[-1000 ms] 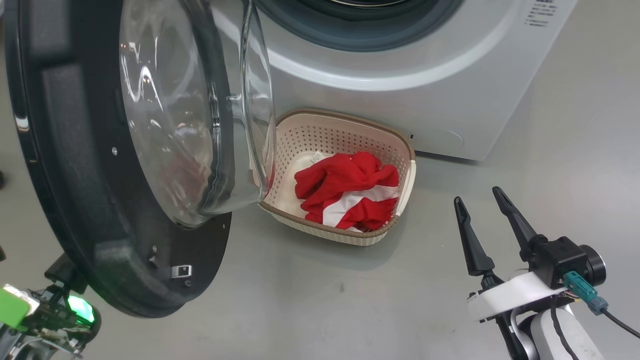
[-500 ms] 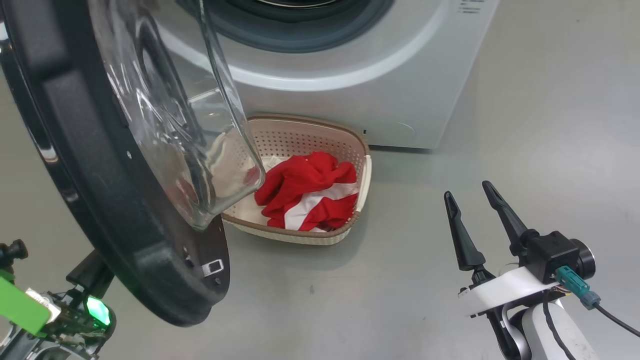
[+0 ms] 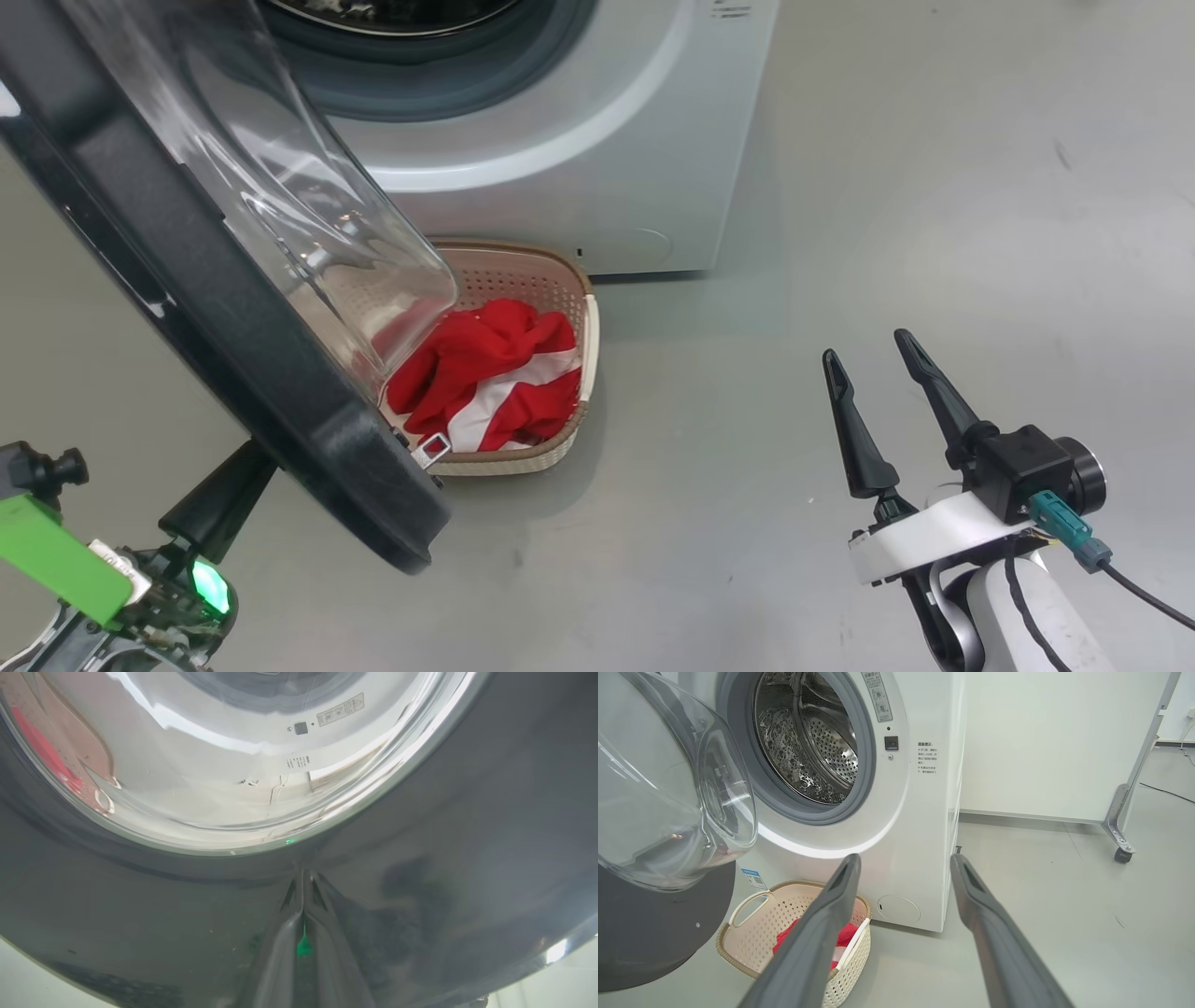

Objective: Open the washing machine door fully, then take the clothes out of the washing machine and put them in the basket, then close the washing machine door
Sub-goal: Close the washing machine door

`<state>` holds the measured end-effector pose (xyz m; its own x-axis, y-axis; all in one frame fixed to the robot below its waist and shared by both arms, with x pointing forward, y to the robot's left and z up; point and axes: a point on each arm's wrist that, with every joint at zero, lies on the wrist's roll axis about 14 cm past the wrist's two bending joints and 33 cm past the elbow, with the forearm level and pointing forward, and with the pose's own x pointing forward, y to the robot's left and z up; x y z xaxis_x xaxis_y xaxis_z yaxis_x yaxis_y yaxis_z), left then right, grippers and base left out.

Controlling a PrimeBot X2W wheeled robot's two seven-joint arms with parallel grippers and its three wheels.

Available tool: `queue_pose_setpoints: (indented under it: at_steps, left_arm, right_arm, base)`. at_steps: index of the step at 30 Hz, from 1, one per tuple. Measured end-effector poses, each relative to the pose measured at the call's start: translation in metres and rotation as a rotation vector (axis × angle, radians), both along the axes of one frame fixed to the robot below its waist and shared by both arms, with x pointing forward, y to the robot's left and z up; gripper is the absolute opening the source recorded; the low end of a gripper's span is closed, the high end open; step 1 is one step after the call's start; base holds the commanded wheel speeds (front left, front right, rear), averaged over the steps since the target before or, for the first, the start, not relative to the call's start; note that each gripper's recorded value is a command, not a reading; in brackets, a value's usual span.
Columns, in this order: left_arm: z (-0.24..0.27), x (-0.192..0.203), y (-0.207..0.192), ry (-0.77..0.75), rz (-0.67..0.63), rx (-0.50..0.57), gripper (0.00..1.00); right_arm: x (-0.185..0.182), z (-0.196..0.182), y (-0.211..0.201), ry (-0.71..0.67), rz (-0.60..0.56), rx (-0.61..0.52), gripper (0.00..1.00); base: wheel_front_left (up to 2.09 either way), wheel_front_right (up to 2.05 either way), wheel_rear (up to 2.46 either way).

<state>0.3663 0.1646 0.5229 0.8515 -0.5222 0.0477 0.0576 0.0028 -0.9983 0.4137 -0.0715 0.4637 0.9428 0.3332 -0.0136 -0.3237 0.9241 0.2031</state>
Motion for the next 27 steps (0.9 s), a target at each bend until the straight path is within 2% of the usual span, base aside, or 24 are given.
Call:
queue_pose_setpoints:
  at_steps: [10,16,27]
  left_arm:
    - [-0.009,0.012,-0.038,0.021,-0.107,-0.035,0.00]
    - [0.003,0.022,-0.058,-0.021,-0.154,-0.056,0.00]
    - [0.004,0.048,-0.062,-0.037,-0.095,-0.054,0.00]
  right_arm:
    - [-0.012,0.006,-0.034,-0.007,-0.106,-0.021,1.00]
    - [-0.017,0.006,-0.045,-0.002,-0.138,-0.024,1.00]
    - [-0.017,0.001,-0.046,0.013,-0.144,-0.018,1.00]
  base:
    - [0.00,0.00,0.00]
    - [0.00,0.00,0.00]
    - [0.00,0.00,0.00]
